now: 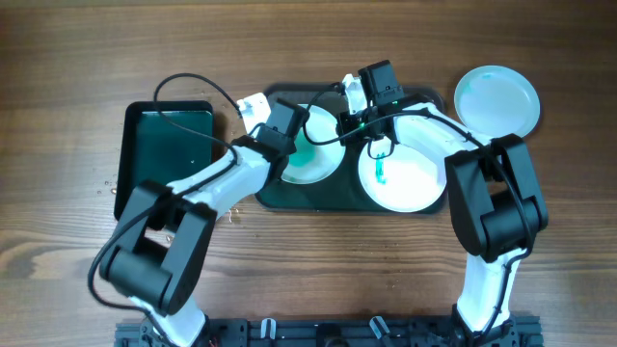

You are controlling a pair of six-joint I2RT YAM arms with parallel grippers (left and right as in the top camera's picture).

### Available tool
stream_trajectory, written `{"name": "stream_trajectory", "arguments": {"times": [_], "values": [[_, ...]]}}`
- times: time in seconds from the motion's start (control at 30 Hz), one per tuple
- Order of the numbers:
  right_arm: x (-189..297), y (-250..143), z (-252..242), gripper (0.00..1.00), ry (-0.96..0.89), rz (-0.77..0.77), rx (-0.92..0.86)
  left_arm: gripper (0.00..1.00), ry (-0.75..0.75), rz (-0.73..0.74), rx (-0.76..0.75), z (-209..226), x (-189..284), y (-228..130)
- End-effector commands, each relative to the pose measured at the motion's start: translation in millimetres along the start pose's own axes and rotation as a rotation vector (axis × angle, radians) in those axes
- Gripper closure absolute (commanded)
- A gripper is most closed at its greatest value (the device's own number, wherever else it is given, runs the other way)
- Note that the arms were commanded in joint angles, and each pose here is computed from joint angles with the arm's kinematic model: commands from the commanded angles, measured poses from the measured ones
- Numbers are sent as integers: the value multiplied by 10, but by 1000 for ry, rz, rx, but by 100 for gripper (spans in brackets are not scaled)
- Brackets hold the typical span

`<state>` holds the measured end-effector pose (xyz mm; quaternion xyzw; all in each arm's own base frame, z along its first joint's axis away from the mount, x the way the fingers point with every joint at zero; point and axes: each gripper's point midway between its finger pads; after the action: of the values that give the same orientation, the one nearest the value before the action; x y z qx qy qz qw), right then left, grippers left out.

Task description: Clean dirty plates on tray and stack at the side

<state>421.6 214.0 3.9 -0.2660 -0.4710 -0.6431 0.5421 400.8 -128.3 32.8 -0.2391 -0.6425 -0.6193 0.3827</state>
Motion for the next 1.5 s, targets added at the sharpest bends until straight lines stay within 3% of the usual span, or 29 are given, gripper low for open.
{"name": "stream_trajectory", "arguments": {"times": [0.0, 0.1, 0.17, 0.33, 0.43, 0.53, 0.73, 1.13, 1.3, 1.47], "values": [[-80, -60, -226, 96, -65, 21, -28, 96, -207, 11, 32, -250, 173, 137], [-80, -53, -223, 96, -64, 18, -27, 96, -415, 89, 31, -635, 214, 7], [-80, -44, -220, 96, -63, 15, -25, 96, -478, 125, 46, -780, 180, -80], [-80, -45, -221, 96, -63, 15, -25, 96, -401, 163, 31, -689, -57, -267], [-80, -45, -221, 96, -63, 15, -25, 96, -251, 141, -33, -424, -183, -312], [-80, -49, -222, 96, -63, 17, -22, 96, -41, 91, -86, -41, -242, -262], [-80, -51, -223, 96, -64, 17, -22, 96, 149, -10, -142, 323, -71, -6], [54, 138, -120, 96, -49, -42, 86, 96, 7, -173, 17, 442, 680, 676], [469, 415, 117, 96, -54, -155, 263, 96, -23, -66, 104, 826, 552, 631], [1163, 761, 271, 96, -349, -355, 490, 96, -5, 78, 237, 1413, 399, 454]]}}
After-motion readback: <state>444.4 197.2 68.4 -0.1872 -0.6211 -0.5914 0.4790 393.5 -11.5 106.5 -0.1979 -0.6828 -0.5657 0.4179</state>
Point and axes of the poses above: each gripper's point midway between its finger pads, its own x axis back along the fingers, its own z axis along the line the jaws close on, y = z × x, and after that the axes turned 12 degrees about -x, right-handed
